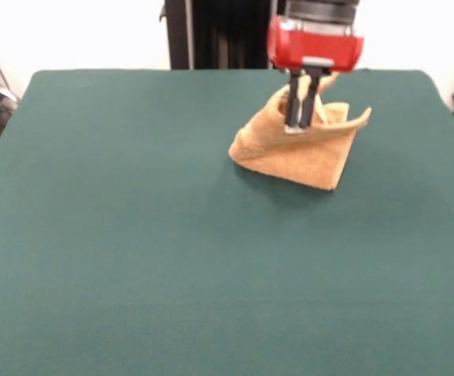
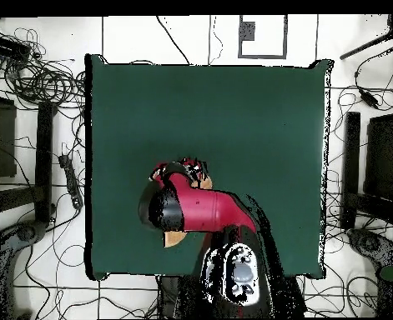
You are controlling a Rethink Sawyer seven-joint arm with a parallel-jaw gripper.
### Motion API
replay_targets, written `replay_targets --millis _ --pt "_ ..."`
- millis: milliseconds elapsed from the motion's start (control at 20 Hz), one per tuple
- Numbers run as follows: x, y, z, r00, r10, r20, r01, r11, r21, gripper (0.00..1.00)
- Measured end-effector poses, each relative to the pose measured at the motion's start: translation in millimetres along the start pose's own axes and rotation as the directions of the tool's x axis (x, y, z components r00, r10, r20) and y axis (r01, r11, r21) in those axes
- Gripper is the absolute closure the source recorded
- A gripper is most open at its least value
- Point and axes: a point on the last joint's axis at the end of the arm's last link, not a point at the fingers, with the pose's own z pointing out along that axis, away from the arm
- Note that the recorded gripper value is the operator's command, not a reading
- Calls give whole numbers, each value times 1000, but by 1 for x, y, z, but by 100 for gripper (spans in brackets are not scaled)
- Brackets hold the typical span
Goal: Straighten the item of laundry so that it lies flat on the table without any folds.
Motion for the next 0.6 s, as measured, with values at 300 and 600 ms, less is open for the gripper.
replay_targets --millis 300,600 --pt "-6 -30 -20 999 32 6 -32 999 -18 100" --pt "-2 -47 -32 1000 16 -16 -17 1000 -25 100"
